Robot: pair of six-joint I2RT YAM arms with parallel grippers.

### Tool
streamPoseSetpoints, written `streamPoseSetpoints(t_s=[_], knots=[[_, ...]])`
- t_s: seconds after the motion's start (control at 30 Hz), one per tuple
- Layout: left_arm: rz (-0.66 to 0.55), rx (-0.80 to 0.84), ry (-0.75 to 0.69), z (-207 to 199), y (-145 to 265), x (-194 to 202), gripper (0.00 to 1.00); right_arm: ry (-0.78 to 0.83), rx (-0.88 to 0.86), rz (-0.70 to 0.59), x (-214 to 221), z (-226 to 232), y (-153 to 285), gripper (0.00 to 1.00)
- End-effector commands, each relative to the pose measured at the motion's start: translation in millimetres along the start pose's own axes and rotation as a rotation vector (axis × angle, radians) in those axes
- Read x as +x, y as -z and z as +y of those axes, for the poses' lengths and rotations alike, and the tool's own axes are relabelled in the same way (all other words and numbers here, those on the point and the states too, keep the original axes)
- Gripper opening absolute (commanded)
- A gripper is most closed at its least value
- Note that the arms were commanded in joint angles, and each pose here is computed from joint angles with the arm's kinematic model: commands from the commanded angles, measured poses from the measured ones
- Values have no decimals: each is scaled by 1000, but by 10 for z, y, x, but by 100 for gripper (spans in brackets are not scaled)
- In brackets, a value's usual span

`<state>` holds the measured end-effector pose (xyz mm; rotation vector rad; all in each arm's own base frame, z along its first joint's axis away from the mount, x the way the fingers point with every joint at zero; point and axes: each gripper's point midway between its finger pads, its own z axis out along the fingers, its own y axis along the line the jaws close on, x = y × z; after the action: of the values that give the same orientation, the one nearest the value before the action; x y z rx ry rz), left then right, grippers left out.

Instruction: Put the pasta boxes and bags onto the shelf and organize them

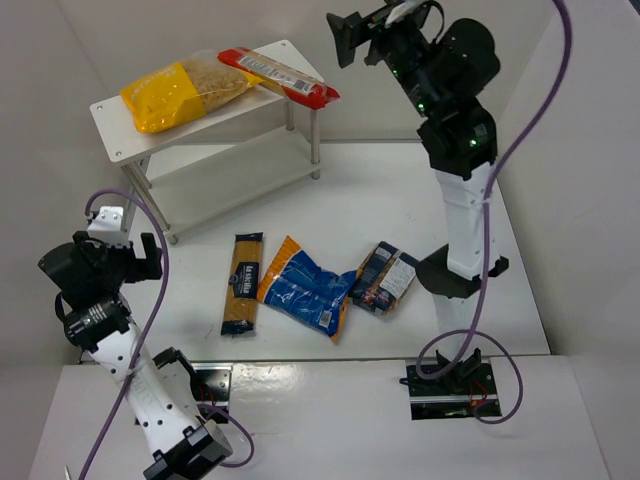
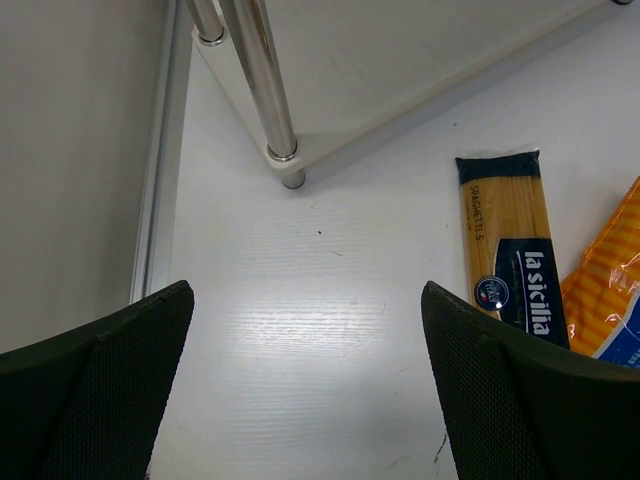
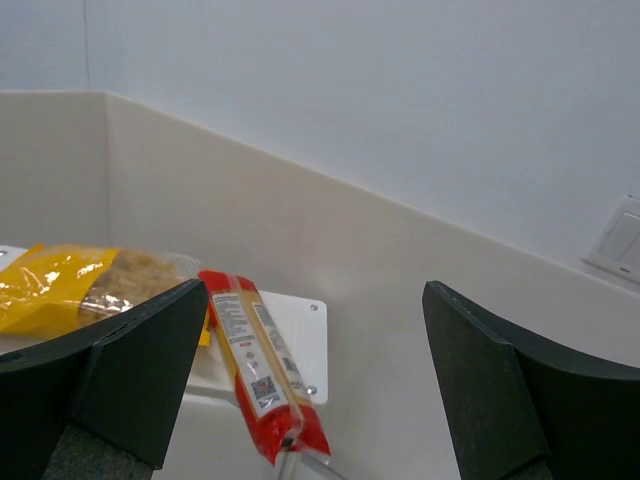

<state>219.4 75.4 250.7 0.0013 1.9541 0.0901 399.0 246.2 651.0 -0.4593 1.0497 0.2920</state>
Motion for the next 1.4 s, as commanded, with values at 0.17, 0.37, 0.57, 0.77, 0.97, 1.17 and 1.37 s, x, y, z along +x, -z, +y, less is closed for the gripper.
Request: streamPoseSetpoints(t_s=[0.17, 0.37, 0.57, 0.77, 0.97, 1.17, 1.37], knots=[[-50, 36, -49, -66, 46, -136, 100, -86, 21, 245, 120, -98, 677, 96], [-47, 47, -53, -86, 48, -123, 100, -123, 39, 315, 17, -163, 1061, 96], [-55, 67, -62, -124, 63, -151, 100, -131, 142, 356, 227, -338, 1687, 96], [-58, 76, -72, -136, 63, -157, 100, -117, 270, 582, 1514, -522, 2322, 96], [-43, 81, -60, -136, 46, -124, 100, -124, 275, 883, 2805, -379, 3050, 100], [-27, 88, -47, -118, 7, -95, 100, -201, 245, 1025, 3320, -405, 3393, 100], [6, 111, -36, -103, -63, -24, 100, -194, 357, 1079, 3461, -652, 3590, 100]])
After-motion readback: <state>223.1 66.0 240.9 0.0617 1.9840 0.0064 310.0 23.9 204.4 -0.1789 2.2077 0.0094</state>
